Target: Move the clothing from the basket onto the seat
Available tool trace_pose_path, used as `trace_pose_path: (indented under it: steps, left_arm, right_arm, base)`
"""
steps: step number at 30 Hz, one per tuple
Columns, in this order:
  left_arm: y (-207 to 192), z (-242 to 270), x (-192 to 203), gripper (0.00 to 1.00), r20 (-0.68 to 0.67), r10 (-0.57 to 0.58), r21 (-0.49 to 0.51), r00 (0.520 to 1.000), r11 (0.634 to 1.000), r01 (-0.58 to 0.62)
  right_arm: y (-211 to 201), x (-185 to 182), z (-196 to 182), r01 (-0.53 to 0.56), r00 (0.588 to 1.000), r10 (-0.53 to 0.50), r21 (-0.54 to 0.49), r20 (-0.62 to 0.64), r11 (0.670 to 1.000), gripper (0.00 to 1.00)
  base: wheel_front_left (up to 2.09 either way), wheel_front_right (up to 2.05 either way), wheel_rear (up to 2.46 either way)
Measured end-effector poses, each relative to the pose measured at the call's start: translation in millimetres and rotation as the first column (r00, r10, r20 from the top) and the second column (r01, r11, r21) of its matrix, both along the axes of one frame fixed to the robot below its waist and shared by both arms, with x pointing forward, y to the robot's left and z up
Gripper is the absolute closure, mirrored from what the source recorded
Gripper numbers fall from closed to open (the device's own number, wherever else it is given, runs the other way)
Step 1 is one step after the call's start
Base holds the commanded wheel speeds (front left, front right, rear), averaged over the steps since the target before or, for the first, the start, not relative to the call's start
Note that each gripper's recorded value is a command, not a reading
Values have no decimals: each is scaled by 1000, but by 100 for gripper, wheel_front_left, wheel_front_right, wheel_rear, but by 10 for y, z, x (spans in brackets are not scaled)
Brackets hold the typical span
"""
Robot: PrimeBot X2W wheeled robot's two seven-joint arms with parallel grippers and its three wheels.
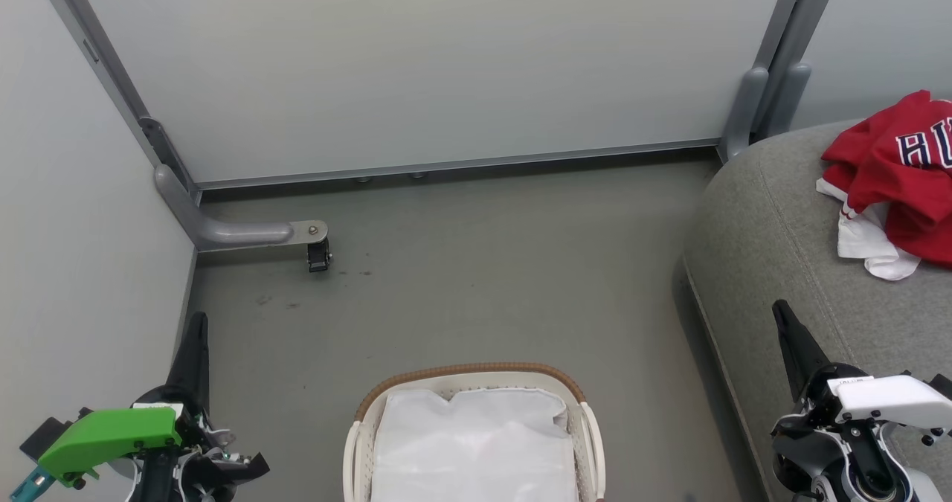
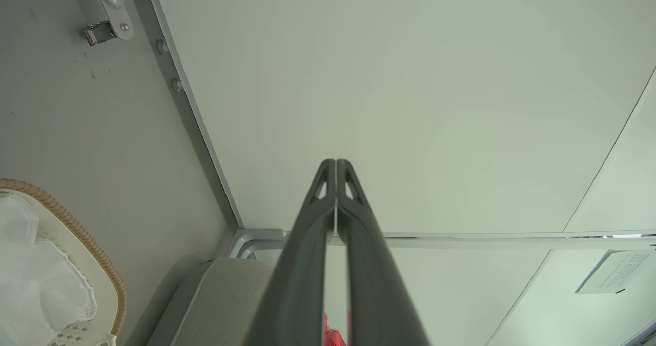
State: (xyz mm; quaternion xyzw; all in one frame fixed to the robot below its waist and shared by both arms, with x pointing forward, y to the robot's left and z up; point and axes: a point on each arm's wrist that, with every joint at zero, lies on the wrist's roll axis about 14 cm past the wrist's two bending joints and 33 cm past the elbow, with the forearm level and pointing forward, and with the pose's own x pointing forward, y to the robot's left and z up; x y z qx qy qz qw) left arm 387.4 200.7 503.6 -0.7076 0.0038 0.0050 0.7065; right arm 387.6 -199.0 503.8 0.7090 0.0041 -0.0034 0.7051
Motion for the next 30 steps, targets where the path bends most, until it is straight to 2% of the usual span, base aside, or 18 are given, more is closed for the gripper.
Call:
trace_pose_path:
  steps: [30]
  left_arm:
    - [1,7,2,100,4,1,-1,1000,1000,-1]
  right_arm:
    - [-2,1,3,0,1000,0,0,1,1000,100]
  base:
    - [0,0,0]
